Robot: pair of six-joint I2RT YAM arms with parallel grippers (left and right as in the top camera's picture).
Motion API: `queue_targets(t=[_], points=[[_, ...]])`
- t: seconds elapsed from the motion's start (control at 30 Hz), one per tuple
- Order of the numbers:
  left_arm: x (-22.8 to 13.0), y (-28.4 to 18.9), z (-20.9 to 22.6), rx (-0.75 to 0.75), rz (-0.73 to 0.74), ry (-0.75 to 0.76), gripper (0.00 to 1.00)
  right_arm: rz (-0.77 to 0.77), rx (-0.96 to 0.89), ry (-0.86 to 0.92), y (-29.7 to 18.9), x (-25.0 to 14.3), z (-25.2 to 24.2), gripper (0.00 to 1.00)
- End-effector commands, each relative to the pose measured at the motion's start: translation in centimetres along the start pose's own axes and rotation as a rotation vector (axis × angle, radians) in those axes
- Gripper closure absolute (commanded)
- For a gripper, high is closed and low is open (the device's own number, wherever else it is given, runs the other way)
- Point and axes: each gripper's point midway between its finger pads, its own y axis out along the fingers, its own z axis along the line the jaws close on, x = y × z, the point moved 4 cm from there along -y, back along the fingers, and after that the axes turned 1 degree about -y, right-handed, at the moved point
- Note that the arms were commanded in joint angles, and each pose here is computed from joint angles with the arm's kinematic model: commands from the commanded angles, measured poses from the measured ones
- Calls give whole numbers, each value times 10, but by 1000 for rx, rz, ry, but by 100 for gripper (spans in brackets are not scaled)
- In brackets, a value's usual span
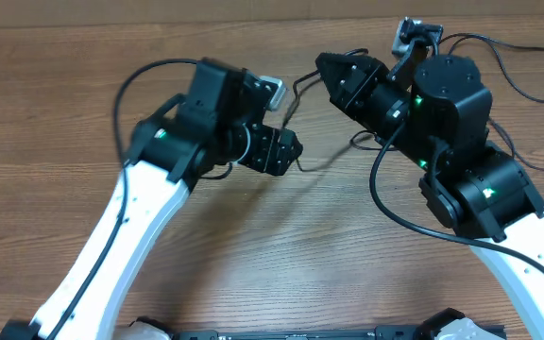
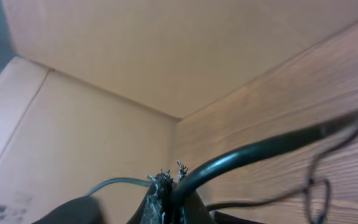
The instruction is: Untangle cables
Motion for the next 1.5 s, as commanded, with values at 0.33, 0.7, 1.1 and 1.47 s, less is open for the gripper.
queue_targets(t=[0.33,0.7,1.1,1.47], points=[[11,-5,-8,-18,-37,76,18,55,198,60,-8,3,37,96],[4,0,-11,-55,3,83,21,11,294,94,-12,14,57,96],[3,0,-9,-53,11,84,48,26,226,77,-9,9,43,96],[-1,0,-12,-73,28,77,66,-12,322,55,-14,18,62,96]])
